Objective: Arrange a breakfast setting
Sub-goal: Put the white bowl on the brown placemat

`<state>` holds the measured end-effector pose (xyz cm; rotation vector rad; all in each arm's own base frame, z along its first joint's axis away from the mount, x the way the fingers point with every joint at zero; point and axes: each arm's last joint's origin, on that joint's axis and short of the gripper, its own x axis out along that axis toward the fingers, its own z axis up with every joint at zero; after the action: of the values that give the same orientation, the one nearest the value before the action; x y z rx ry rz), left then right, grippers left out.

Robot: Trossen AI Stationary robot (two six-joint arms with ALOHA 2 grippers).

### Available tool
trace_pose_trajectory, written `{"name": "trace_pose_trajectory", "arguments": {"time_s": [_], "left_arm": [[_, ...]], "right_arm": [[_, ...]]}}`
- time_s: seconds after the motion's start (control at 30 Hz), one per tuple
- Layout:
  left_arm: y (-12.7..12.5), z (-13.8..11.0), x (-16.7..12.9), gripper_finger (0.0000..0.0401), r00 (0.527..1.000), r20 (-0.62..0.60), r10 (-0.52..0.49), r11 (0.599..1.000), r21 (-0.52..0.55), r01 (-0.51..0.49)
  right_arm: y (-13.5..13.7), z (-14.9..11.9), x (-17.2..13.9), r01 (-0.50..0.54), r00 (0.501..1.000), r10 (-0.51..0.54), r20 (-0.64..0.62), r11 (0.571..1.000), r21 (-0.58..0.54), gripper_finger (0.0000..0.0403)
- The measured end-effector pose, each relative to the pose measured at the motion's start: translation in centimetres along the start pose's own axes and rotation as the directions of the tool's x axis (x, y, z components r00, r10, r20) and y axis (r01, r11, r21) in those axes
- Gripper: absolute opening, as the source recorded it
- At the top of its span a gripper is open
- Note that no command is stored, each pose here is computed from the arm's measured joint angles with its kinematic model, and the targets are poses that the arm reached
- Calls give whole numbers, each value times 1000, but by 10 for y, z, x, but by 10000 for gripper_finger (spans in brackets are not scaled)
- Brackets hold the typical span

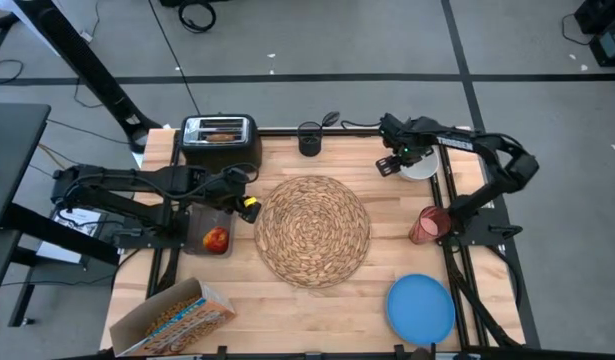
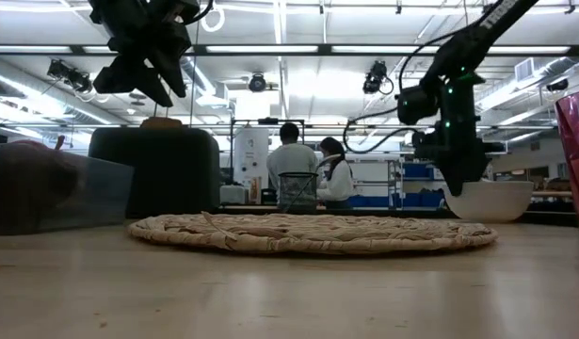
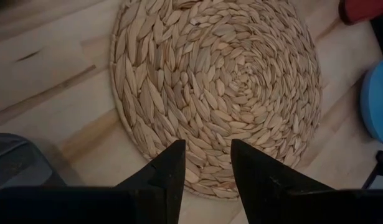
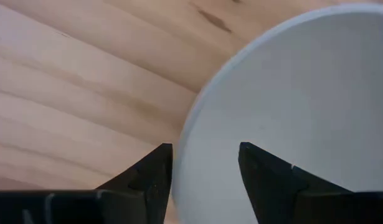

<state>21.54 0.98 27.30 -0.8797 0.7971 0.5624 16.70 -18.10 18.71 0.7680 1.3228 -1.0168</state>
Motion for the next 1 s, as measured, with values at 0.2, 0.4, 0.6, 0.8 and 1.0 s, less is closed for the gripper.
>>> {"name": "trace_pose_trajectory", "arguments": {"time_s": [0.2,0.4,0.6,0.8,1.0], "left_arm": [[0,0,0,134,1000,0,-1,1000,0,1],[0,0,0,134,1000,1,-1,1000,4,1],[0,0,0,134,1000,1,0,1000,29,0],[1,0,-7,134,1000,8,-27,998,51,27],[4,0,-24,134,996,44,-81,992,96,76]], "right_arm": [[2,3,10,18,999,-18,-27,1000,-5,111],[2,2,3,11,1000,-11,5,1000,-2,19],[4,-4,-23,18,999,-16,33,999,-37,13],[38,-16,-78,-57,981,110,160,950,-308,7],[92,-45,-121,-134,925,334,183,735,-664,6]]}}
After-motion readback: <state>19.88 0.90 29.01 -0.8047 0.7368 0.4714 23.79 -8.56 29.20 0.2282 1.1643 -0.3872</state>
